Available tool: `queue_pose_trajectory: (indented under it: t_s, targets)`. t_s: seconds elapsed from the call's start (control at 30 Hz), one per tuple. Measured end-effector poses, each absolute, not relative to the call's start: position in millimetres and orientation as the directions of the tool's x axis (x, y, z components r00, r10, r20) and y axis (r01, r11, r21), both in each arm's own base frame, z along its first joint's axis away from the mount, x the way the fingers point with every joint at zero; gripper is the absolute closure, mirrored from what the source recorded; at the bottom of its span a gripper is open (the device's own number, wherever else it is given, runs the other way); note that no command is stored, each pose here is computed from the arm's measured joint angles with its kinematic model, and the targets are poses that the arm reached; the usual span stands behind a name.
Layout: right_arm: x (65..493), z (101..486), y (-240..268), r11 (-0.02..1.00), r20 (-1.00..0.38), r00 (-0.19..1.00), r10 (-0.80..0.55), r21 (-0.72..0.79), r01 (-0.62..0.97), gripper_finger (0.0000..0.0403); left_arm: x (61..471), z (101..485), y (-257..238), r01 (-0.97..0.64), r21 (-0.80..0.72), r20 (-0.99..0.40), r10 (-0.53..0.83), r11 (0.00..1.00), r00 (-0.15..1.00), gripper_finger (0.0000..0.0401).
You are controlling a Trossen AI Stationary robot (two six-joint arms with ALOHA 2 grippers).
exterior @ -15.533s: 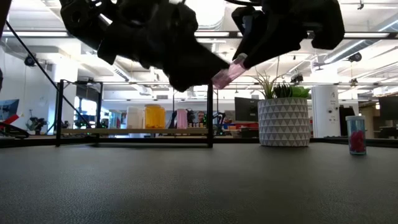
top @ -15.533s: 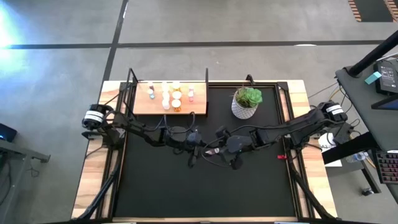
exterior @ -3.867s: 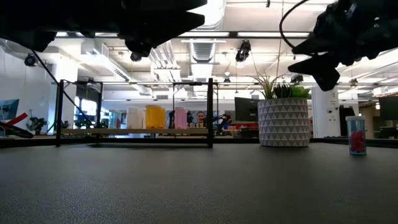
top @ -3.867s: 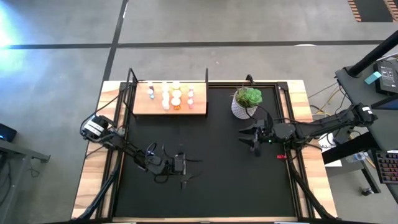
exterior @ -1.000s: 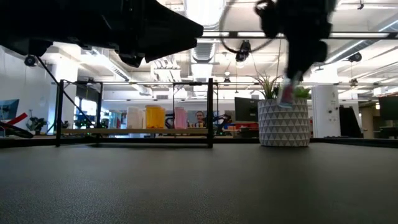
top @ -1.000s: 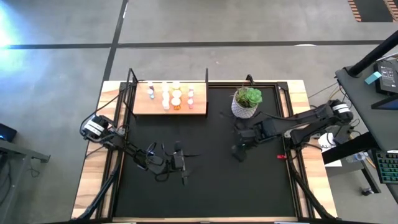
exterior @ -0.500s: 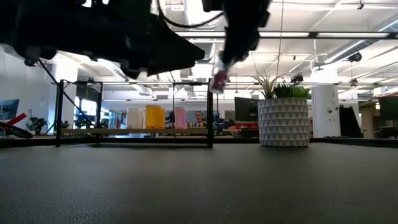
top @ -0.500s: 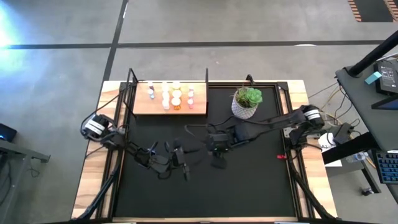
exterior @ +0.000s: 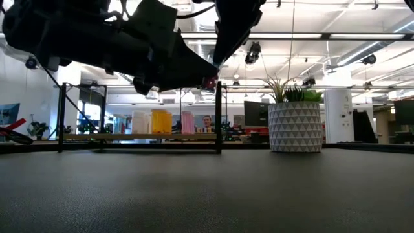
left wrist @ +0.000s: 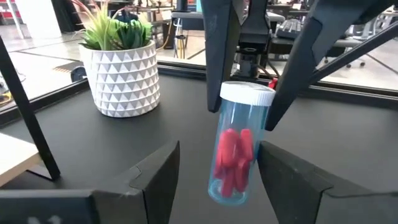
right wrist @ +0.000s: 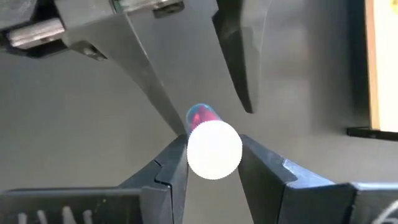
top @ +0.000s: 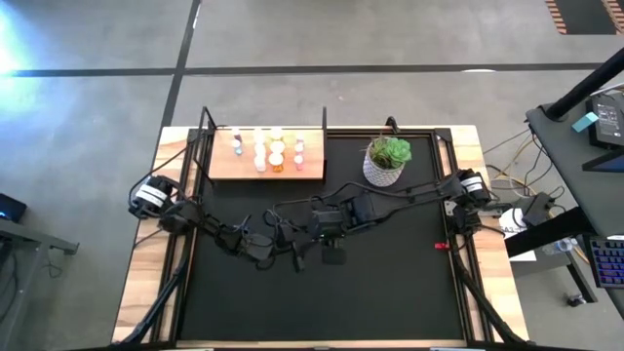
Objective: Pick and place medicine bottles onto shelf by color
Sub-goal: Put the blue pill bottle on the shelf aligned with the other blue pill bottles
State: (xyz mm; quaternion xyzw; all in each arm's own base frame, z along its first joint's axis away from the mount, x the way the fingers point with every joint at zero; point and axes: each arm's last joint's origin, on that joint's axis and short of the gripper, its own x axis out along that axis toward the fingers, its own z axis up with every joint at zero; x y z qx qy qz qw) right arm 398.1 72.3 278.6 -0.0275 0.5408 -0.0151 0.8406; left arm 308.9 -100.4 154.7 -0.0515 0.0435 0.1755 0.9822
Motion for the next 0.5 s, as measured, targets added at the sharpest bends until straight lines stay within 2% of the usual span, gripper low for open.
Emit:
queue_pose_trajectory:
  t_s: [0.2,0.5]
  targets:
    - [398.1,279.5,71.9,0.997,-0.906,0.418,-0.061,-0.074,-0.013,0.0291,310.3,154.8,-96.3,-0.359,-0.087,-0.103,0.350,0.929,0.931,0.0218]
    - [397.9,280.3,71.6,0.997,-0.905,0.421,-0.060,-0.072,-0.014,0.0288,311.1,154.9,-96.0,-0.330,-0.091,-0.104,0.321,0.939,0.941,0.0297]
